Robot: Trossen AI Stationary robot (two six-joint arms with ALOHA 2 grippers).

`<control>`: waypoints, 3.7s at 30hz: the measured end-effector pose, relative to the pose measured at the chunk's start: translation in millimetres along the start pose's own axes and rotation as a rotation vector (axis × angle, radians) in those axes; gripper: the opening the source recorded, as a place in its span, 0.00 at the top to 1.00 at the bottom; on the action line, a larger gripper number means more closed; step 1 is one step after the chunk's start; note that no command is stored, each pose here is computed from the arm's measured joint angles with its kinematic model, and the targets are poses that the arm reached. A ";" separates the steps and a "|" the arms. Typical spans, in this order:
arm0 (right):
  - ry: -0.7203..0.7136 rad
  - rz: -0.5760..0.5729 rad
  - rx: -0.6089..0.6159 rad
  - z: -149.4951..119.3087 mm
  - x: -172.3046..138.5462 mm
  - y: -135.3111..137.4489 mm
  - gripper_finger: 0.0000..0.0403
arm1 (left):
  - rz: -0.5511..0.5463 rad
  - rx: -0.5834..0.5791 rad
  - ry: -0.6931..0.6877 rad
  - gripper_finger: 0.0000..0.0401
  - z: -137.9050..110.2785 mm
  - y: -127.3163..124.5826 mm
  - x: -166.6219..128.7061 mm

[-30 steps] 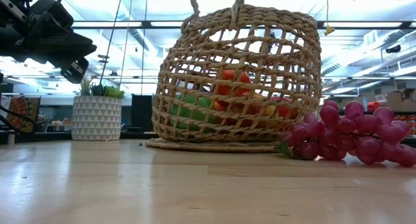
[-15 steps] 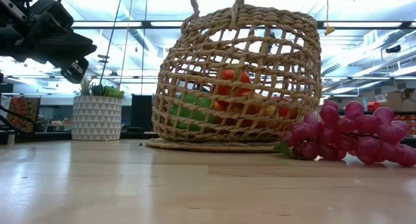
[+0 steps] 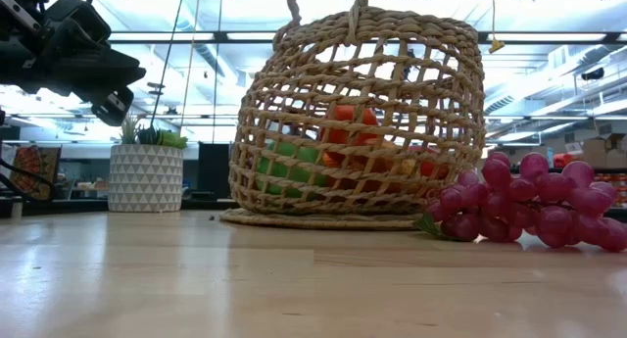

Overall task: Build produce basket
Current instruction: Put the green pear into the woven basket

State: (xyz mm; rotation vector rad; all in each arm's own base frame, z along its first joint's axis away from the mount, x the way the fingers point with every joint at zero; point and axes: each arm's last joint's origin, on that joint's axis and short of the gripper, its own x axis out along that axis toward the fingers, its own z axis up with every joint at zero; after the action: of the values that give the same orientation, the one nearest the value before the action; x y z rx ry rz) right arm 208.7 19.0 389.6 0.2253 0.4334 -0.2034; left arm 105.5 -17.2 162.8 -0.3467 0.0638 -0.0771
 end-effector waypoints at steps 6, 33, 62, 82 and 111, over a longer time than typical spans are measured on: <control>0.036 -0.039 0.020 -1.2 17.1 -2.6 0.11 | 0.000 0.000 0.000 0.86 0.0 0.0 0.0; 0.276 -0.143 -0.013 43.8 51.7 6.3 0.11 | 0.000 0.000 0.000 0.85 0.0 0.0 0.0; 0.309 0.049 -1.416 63.1 23.6 33.9 0.11 | 0.000 0.000 0.000 0.84 0.0 0.0 0.0; 0.377 -0.056 -1.358 59.6 40.8 34.5 0.11 | 0.000 0.000 0.000 0.85 0.0 0.0 0.0; 0.549 -0.192 0.428 13.1 82.6 -0.5 0.11 | 0.000 0.000 0.000 0.84 0.0 0.0 0.0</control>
State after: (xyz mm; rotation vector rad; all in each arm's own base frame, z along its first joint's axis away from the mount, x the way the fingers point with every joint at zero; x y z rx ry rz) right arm 287.0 3.1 365.0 0.6684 0.9588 -0.4261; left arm 105.5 -17.1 162.8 -0.3467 0.0637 -0.0770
